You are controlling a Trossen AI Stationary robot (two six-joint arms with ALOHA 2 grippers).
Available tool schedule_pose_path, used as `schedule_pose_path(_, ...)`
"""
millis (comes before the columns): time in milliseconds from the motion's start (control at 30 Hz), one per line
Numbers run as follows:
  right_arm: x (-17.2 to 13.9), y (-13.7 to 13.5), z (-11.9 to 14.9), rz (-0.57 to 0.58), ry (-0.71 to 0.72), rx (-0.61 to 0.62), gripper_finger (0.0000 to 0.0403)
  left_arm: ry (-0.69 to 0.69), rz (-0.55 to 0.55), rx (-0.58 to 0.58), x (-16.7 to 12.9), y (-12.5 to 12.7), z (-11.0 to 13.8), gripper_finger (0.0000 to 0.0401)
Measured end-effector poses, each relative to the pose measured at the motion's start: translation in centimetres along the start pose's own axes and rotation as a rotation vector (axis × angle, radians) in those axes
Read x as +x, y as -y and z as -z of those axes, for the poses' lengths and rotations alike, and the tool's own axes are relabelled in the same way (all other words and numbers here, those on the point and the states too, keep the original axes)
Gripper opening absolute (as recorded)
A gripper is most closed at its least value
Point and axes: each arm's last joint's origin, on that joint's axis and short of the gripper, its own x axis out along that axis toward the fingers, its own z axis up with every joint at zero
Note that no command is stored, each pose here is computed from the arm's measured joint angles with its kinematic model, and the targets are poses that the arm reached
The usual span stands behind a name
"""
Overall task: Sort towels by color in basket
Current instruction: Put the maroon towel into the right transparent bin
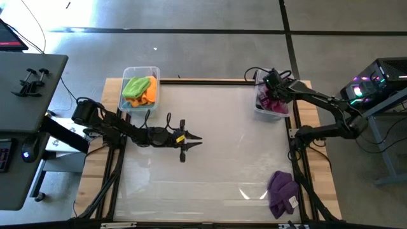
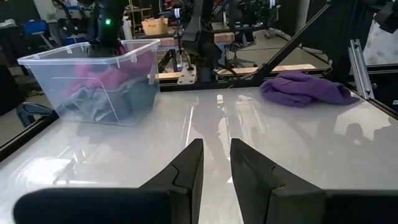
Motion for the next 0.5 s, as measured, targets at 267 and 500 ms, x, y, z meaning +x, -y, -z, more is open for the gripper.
schedule_pose_path(267, -0.4, 0.1, -0.4, -0.002, 0.009, -0.023, 0.0195, -0.004, 0.001, -0.006, 0.0, 0.0, 0.0, 0.0066)
schedule_pose_path(500, -3.4, 0.8, -1.6, -0.035, 0.117, 0.012, 0.0204, -0.004, 0.001, -0.014, 0.0, 0.0, 0.0, 0.0066)
